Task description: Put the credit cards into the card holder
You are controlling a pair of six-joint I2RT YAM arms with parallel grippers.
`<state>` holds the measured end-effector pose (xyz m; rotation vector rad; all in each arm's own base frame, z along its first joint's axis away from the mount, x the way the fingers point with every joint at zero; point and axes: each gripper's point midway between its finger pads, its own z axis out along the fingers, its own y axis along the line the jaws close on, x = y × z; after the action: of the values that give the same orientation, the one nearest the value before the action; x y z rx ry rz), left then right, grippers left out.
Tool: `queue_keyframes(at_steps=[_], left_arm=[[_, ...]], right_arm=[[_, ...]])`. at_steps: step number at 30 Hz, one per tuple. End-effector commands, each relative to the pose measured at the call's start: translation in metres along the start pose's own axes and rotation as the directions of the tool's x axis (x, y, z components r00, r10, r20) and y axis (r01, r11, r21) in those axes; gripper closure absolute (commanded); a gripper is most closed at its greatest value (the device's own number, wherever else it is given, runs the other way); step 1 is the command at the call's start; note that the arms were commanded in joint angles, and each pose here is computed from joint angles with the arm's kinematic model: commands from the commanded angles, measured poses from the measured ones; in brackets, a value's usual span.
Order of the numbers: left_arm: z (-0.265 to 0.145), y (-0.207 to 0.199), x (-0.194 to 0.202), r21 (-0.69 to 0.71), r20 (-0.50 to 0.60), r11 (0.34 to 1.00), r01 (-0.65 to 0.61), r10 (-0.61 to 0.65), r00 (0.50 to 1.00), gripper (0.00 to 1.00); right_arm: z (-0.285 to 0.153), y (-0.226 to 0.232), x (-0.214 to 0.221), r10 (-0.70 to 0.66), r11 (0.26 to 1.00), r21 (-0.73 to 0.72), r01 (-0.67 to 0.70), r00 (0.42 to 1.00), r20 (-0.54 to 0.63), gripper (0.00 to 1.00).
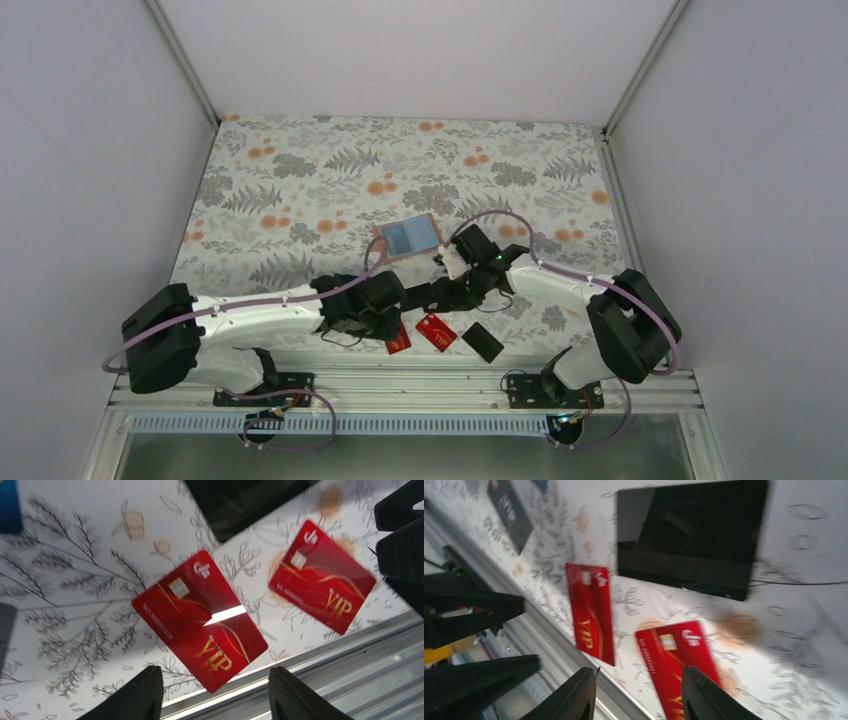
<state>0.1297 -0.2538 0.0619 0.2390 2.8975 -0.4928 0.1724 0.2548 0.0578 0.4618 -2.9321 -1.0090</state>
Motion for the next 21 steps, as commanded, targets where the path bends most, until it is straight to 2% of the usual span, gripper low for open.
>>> queue_keyframes(at_steps=[1, 4, 8, 13, 21], left_arm=[[0.010, 0.004, 0.016, -0.024, -0.005, 0.995, 0.094, -0.095, 0.996, 0.44], [0.016, 0.014, 0.029, -0.032, -0.033, 0.988, 0.151, -0.152, 0.988, 0.38], [0.021, 0.015, 0.042, 0.018, -0.061, 0.979, 0.204, -0.203, 0.977, 0.35], [0.025, 0.020, 0.050, 0.059, -0.056, 0.965, 0.254, -0.251, 0.966, 0.35], [0.030, 0.019, 0.054, 0.102, -0.069, 0.948, 0.300, -0.294, 0.953, 0.36]], right_arm=[[0.008, 0.036, 0.002, -0.073, 0.992, -0.103, 0.074, 0.997, 0.016, 0.55], [0.014, 0.051, 0.002, -0.094, 0.985, -0.144, 0.094, 0.996, 0.012, 0.56], [0.024, 0.063, 0.001, -0.111, 0.979, -0.169, 0.110, 0.994, 0.003, 0.59], [0.043, 0.067, 0.000, -0.128, 0.978, -0.167, 0.122, 0.991, -0.027, 0.64], [0.072, 0.049, 0.006, -0.106, 0.989, -0.112, 0.097, 0.991, -0.081, 0.68]])
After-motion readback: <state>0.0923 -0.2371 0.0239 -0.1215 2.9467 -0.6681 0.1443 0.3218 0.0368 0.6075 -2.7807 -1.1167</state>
